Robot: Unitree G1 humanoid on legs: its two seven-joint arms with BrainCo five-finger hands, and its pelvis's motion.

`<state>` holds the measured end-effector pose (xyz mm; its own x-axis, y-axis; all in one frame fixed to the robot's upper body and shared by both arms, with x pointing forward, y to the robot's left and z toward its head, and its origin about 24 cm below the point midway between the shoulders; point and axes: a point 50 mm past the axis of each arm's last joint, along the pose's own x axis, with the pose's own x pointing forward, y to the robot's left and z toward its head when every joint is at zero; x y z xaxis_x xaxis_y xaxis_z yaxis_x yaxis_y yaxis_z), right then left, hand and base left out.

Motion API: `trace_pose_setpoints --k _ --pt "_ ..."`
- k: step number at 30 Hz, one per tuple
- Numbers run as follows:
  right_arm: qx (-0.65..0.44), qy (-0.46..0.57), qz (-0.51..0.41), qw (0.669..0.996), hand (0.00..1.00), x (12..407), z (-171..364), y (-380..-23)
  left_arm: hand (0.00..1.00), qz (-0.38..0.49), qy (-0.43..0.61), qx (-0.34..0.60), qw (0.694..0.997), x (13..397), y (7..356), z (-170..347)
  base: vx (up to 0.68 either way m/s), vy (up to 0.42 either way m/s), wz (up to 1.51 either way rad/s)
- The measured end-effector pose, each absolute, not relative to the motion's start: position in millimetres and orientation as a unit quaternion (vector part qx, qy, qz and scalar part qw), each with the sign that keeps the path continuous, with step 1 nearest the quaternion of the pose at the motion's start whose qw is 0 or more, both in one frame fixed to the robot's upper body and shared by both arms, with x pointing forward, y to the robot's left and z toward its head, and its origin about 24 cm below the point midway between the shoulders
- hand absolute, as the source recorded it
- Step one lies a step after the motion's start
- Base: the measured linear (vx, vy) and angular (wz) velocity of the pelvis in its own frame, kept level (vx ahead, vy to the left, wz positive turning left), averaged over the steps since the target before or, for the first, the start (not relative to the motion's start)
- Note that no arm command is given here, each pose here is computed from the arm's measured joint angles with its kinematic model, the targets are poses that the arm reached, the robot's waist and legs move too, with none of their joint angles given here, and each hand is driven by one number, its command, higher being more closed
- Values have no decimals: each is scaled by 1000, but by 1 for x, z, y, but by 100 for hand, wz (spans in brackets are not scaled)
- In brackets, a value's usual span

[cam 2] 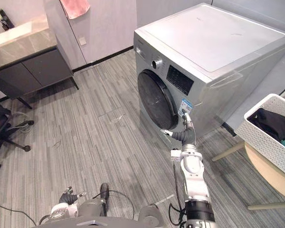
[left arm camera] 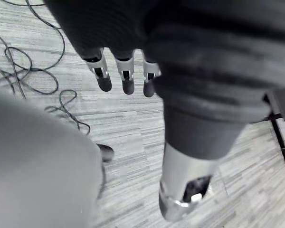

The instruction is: Pick up the laundry basket with both hands and put the clothes into the washing machine.

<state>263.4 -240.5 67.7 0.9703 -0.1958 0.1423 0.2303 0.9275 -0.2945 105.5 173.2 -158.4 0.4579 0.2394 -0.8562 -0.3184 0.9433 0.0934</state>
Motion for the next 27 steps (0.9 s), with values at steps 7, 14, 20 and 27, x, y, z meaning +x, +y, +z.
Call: trace_pose_setpoints --k 7,14,20,27 --pt "-175 -59 -97 978 0 269 72 -234 0 167 500 5 850 103 197 -158 311 374 -36" --pt "-193 -35 -112 974 0 266 65 -235 0 87 415 47 904 159 171 -136 220 127 -11" --pt "-183 -34 -112 976 0 267 62 -229 0 71 384 69 918 186 166 -124 75 -121 -23" --pt "-212 -1 -140 967 0 259 54 -251 0 47 427 72 900 166 150 -138 -3 -254 30"
